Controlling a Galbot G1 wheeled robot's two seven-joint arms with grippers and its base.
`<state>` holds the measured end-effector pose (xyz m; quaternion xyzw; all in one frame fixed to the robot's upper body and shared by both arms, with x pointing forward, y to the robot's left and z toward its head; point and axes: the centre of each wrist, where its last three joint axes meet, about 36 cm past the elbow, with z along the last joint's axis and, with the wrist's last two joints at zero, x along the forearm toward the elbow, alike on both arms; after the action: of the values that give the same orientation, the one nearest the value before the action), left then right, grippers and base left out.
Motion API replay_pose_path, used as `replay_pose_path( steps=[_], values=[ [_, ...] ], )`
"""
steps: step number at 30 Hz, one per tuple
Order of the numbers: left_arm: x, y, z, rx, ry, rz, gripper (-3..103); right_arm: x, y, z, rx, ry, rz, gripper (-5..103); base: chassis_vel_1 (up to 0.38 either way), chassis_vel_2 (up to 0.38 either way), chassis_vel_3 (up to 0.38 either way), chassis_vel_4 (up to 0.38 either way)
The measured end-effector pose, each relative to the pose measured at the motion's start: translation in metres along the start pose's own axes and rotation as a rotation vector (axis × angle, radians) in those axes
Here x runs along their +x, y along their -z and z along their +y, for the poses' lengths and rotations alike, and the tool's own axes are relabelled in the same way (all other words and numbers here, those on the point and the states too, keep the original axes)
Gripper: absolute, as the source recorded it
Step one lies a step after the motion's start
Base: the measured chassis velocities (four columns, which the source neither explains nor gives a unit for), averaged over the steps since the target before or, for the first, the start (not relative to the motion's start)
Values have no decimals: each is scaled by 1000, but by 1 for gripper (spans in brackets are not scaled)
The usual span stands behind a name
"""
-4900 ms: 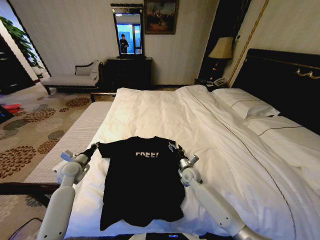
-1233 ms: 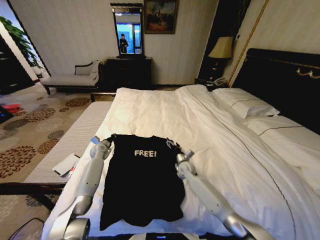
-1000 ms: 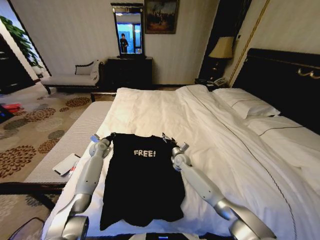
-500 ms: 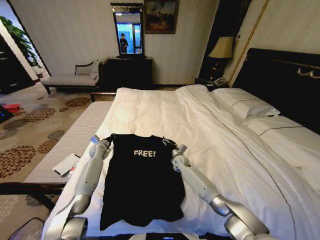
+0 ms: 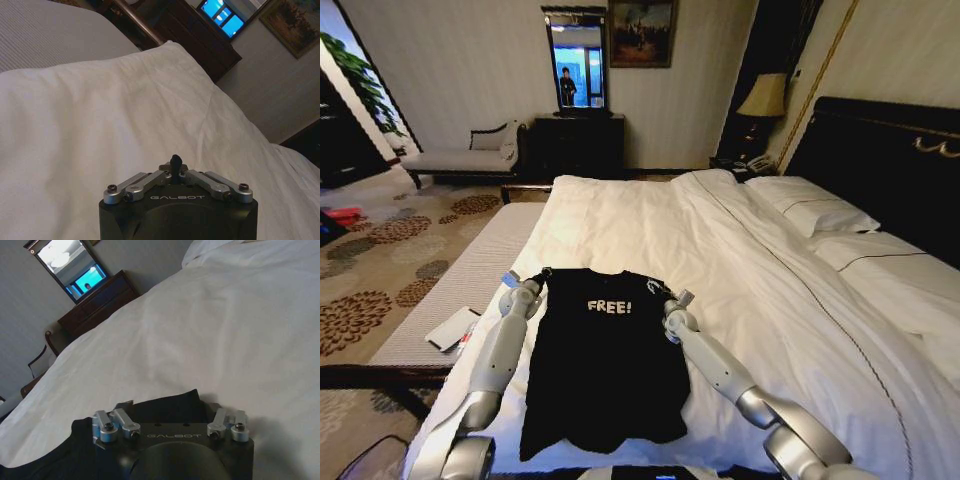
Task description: Fold the clothes on the bed.
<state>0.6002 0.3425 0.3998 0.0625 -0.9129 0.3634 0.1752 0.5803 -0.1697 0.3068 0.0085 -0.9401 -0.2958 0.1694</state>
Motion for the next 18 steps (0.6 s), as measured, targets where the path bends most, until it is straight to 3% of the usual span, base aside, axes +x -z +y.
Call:
replay_pose_path(
  steps=[1,4,5,7,9,13,15,17,18],
  values=[
    [0,0,0,1,1,0,0,0,0,0,0,2,1,69,0,0,0,0],
    [0,-1,1,1,2,1,0,-1,-1,0,0,6,1,69,0,0,0,0],
    [-1,-1,1,1,3,1,0,-1,-1,0,-1,8,1,58,0,0,0,0],
    [-1,0,1,0,4,0,0,-1,-1,1,-4,18,-2,47,0,0,0,0],
    [-1,0,1,-1,5,0,0,-1,-1,1,-4,21,-3,47,0,0,0,0],
    [-1,1,2,-5,7,-1,0,-1,-2,0,-4,36,-16,25,0,0,0,0],
    [-1,2,2,-6,8,-2,0,-1,-2,0,-3,37,-18,25,0,0,0,0],
    [-1,2,3,-8,9,-3,0,-2,0,0,1,38,-28,14,0,0,0,0],
    [-1,2,3,-8,9,-3,0,-2,0,0,1,38,-28,14,0,0,0,0]
  ],
)
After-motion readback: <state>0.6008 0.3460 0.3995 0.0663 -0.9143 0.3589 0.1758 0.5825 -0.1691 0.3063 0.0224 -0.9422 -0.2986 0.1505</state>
